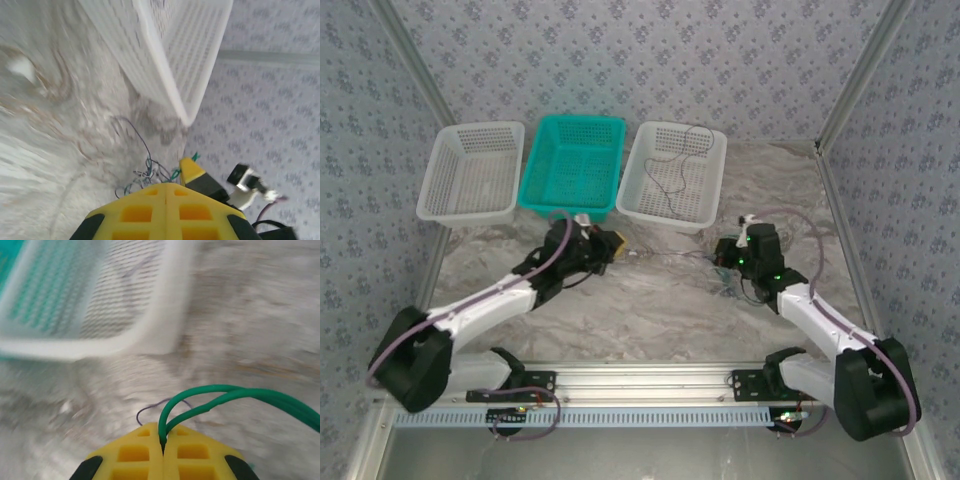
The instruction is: Untangle the cables
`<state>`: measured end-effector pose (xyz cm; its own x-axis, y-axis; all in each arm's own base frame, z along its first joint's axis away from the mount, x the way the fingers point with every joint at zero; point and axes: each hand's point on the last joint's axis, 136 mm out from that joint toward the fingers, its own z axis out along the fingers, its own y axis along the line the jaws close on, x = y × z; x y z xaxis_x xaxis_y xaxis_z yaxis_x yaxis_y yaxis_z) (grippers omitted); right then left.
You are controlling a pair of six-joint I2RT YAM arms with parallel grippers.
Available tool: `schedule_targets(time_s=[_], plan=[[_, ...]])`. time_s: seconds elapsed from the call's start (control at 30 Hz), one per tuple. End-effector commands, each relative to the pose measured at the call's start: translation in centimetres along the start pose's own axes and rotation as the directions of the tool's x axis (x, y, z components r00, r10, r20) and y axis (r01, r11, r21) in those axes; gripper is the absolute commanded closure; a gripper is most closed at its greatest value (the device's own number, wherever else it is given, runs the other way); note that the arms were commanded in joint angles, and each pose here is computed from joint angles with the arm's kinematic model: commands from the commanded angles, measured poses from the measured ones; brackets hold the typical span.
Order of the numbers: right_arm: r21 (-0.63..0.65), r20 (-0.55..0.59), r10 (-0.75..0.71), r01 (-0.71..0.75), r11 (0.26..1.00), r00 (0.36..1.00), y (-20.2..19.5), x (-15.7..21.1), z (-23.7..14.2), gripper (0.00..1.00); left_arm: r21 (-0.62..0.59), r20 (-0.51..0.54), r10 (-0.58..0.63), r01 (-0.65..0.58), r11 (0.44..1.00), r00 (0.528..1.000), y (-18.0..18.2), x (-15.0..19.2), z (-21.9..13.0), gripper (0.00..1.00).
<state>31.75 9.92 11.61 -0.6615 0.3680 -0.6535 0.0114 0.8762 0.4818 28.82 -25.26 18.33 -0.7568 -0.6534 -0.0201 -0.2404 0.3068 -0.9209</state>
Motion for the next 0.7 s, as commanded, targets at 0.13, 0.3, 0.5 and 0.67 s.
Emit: schedule_targets(time_s=[0.13,0.3,0.5,0.67], plan=[[0.206,0.0,0.346,-0.338,0.918,0.938,-7.7,1.6,-1.7,1.0,-0.176,0.256,0.055,-0.009,0.984,0.965,4.8,-6.4,-8.5,1.0],[0.273,0.063,0.456,-0.455,0.847,0.888,-10.9,1.2,-2.9,1.0,-0.263,0.373,0.091,0.012,0.965,0.923,6.8,-9.2,-13.4,1.0],[0.314,0.102,0.455,-0.462,0.829,0.885,-11.9,1.0,-3.4,1.0,-0.301,0.428,0.085,0.054,0.952,0.9,8.6,-10.9,-15.0,1.0],[0.418,0.134,0.45,-0.462,0.783,0.883,-14.2,1.9,-4.4,1.0,-0.334,0.448,0.093,0.069,0.94,0.889,9.5,-11.8,-15.5,1.0]])
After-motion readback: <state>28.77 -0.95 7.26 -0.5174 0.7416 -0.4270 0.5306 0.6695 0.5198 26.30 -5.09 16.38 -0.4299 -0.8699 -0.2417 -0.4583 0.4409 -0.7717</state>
